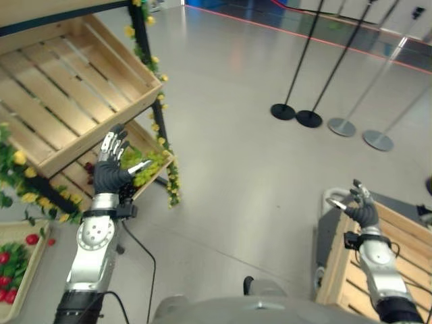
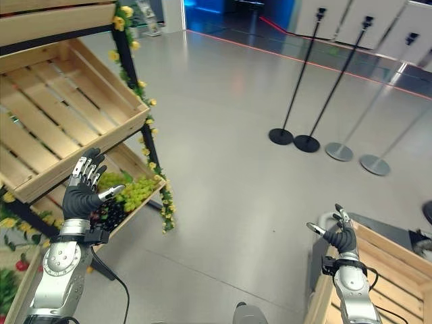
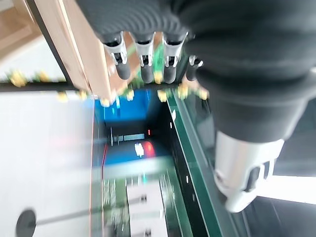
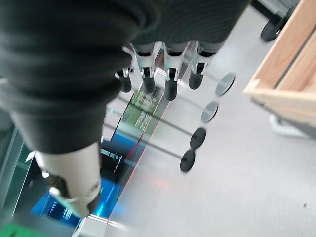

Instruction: Pick up the fruits from the basket on one side to the basket on the other side

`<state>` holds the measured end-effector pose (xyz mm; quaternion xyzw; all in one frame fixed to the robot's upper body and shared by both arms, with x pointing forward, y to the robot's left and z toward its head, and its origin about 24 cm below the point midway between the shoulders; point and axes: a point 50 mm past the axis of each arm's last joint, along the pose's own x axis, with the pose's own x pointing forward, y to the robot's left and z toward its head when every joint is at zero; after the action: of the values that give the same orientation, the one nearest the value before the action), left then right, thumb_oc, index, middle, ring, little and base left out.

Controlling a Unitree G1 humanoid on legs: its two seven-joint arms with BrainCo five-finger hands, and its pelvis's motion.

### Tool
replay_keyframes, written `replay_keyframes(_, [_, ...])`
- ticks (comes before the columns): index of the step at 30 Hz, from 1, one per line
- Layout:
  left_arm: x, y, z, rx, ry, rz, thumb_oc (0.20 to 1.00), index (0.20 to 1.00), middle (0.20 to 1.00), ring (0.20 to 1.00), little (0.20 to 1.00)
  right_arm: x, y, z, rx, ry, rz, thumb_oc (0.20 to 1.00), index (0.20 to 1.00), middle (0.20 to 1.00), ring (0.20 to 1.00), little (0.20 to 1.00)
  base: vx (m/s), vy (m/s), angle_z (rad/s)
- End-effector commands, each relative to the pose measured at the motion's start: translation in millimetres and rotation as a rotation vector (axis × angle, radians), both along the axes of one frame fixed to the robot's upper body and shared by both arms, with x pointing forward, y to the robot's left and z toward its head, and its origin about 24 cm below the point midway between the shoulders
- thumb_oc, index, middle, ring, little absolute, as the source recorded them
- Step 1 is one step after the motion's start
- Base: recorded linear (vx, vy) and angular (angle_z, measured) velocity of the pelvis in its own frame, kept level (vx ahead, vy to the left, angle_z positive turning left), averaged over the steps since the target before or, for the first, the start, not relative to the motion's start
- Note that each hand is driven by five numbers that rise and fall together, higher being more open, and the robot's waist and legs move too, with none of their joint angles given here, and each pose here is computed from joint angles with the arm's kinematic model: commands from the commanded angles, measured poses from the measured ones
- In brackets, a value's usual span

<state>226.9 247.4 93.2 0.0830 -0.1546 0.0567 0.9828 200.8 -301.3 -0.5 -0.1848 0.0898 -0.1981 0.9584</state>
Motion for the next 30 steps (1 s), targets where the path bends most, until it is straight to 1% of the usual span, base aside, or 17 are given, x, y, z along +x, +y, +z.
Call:
replay_keyframes(1, [5.9, 5.0, 30.3, 0.075, -0.150, 0.019, 1.000, 1.000, 1.000, 1.000, 1.000, 17.9, -9.7, 47.9, -0.044, -0.237, -0.020, 1.000, 1.000, 1.000, 1.000, 1.000, -0.11, 0.060, -0.67])
replay_keyframes(4, [7.1, 6.1, 36.7, 0.088, -0.178, 0.045, 1.000, 1.000, 1.000, 1.000, 1.000, 19.4, -8.2, 56.0, -0.060, -0.268, -0.008, 1.000, 1.000, 1.000, 1.000, 1.000, -0.11, 0.134, -0.71])
replay_keyframes(8, [9.5, 4.6, 47.7, 0.059, -0.241, 0.069, 1.000, 1.000, 1.000, 1.000, 1.000, 24.5, -2.5, 65.5, -0.074, -0.307, 0.019, 1.000, 1.000, 1.000, 1.000, 1.000, 0.01, -0.048, -0.49])
replay_keyframes(13, [9.8, 4.1, 43.8, 0.026, -0.242, 0.090, 1.000, 1.000, 1.000, 1.000, 1.000, 28.1, -1.6, 68.0, -0.084, -0.309, 0.032, 1.000, 1.000, 1.000, 1.000, 1.000, 0.10, -0.169, -0.59])
replay_keyframes(14, [9.2, 1.0, 40.2, -0.006, -0.235, 0.079, 1.000, 1.000, 1.000, 1.000, 1.000, 28.3, -6.1, 75.0, -0.108, -0.323, 0.033, 1.000, 1.000, 1.000, 1.000, 1.000, 0.12, -0.210, -0.85])
replay_keyframes(17, [13.2, -3.3, 39.8, -0.007, -0.234, 0.076, 1.000, 1.000, 1.000, 1.000, 1.000, 26.2, -8.9, 75.6, -0.114, -0.328, 0.019, 1.000, 1.000, 1.000, 1.000, 1.000, 0.09, -0.181, -0.65])
replay_keyframes(19, [17.8, -9.6, 38.6, -0.056, -0.237, 0.056, 1.000, 1.000, 1.000, 1.000, 1.000, 22.5, -12.5, 77.4, -0.130, -0.333, 0.012, 1.000, 1.000, 1.000, 1.000, 1.000, 0.11, -0.227, -0.23])
replay_keyframes(25, [21.2, -12.9, 32.1, -0.064, -0.210, 0.065, 1.000, 1.000, 1.000, 1.000, 1.000, 16.6, -13.1, 80.8, -0.123, -0.366, 0.009, 1.000, 1.000, 1.000, 1.000, 1.000, 0.13, -0.249, -0.26])
replay_keyframes(30, [21.8, -15.0, 28.3, -0.044, -0.197, 0.086, 1.000, 1.000, 1.000, 1.000, 1.000, 18.4, -13.3, 84.5, -0.129, -0.384, 0.011, 1.000, 1.000, 1.000, 1.000, 1.000, -0.03, -0.137, -0.63])
